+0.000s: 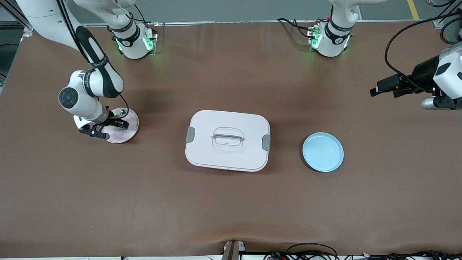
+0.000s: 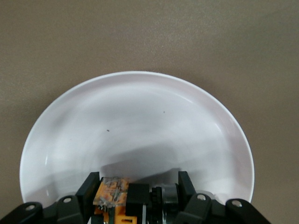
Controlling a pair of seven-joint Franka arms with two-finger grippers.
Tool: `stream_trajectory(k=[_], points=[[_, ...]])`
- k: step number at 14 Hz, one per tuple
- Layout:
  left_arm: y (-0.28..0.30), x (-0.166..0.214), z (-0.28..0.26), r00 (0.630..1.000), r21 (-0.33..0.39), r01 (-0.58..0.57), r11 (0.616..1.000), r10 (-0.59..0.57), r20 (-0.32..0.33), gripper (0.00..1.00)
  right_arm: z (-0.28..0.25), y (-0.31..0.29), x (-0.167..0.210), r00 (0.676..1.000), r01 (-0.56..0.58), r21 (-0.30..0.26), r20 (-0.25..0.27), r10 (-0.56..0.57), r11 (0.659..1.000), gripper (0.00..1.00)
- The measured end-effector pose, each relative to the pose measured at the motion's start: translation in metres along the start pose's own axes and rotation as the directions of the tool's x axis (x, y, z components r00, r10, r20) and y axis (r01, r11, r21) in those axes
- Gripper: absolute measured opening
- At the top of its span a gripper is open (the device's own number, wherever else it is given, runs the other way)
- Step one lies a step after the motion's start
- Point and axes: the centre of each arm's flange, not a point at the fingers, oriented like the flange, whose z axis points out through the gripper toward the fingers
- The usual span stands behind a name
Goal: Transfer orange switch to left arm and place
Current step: 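Lift the switch with the right gripper while the left gripper approaches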
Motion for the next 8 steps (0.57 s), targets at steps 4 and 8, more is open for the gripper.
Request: stream_trajectory(k=[4,8], points=[[-0.010,-0.003,0.021,0.999,-0.056,0.036,0.998,-0.034,0.028,1.00,-0.040,-0.012,0.023,0.987,-0.111,0.083,0.125,0.100,0.990,0.72],[-0.030,-0.019,0.032,0.999,-0.177,0.041,0.983,-0.045,-0.016,1.00,-0.112,-0.037,0.047,0.940,-0.264,0.125,0.254,0.226,0.956,0.72]])
